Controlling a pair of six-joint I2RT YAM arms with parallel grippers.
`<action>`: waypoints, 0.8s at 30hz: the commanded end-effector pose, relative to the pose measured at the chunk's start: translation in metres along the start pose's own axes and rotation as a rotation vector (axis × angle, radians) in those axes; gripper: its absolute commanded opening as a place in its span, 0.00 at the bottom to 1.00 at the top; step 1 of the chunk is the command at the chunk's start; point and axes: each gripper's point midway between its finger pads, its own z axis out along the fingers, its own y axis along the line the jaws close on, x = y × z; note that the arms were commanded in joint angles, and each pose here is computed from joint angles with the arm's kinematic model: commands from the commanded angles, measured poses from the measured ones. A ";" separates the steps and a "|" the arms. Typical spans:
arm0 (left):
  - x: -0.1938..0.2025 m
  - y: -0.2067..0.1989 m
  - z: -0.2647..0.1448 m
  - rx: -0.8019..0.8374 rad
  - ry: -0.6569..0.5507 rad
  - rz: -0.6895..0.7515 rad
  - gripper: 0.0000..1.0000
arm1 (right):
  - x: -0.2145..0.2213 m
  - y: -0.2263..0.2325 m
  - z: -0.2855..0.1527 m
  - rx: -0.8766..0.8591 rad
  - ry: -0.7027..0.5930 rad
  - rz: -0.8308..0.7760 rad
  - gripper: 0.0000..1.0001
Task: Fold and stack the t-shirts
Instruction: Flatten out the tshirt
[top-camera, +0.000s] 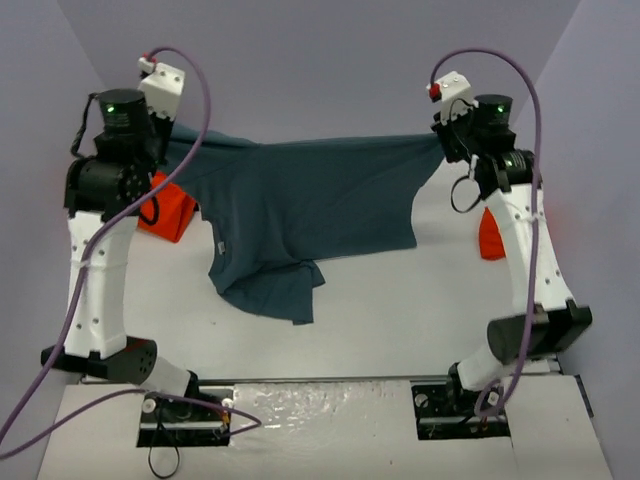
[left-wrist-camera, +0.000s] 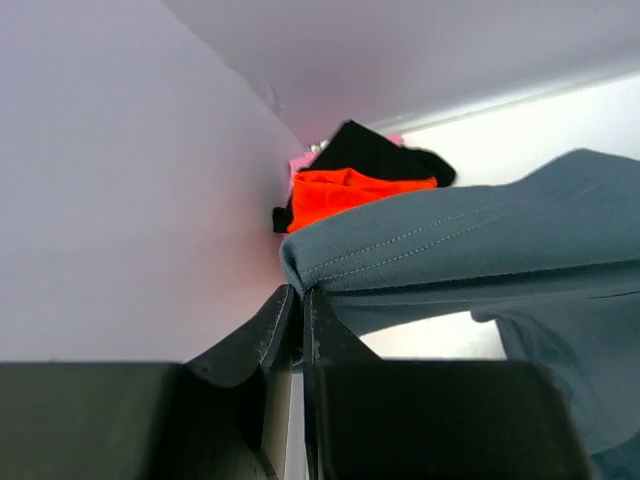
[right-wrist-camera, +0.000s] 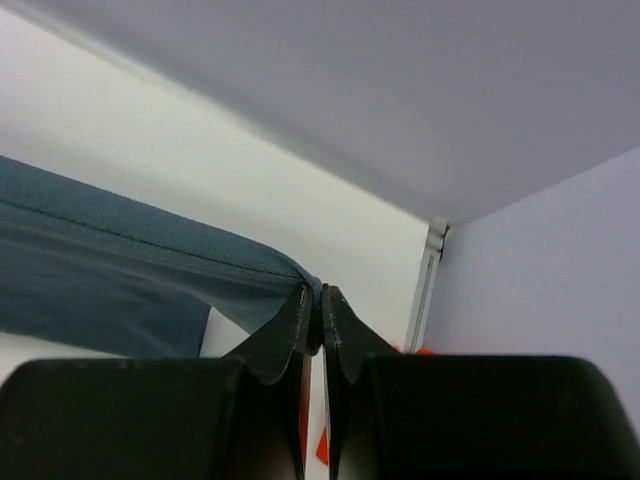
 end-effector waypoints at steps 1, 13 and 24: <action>-0.038 0.092 -0.126 -0.206 -0.294 -0.189 0.00 | -0.074 -0.036 -0.104 0.158 -0.308 0.009 0.00; -0.003 0.110 -0.267 -0.190 -0.478 -0.091 0.00 | -0.083 0.000 -0.218 0.009 -0.435 0.054 0.00; -0.036 0.103 -0.222 -0.139 -0.402 0.061 0.00 | -0.056 -0.023 -0.189 0.101 -0.234 -0.017 0.00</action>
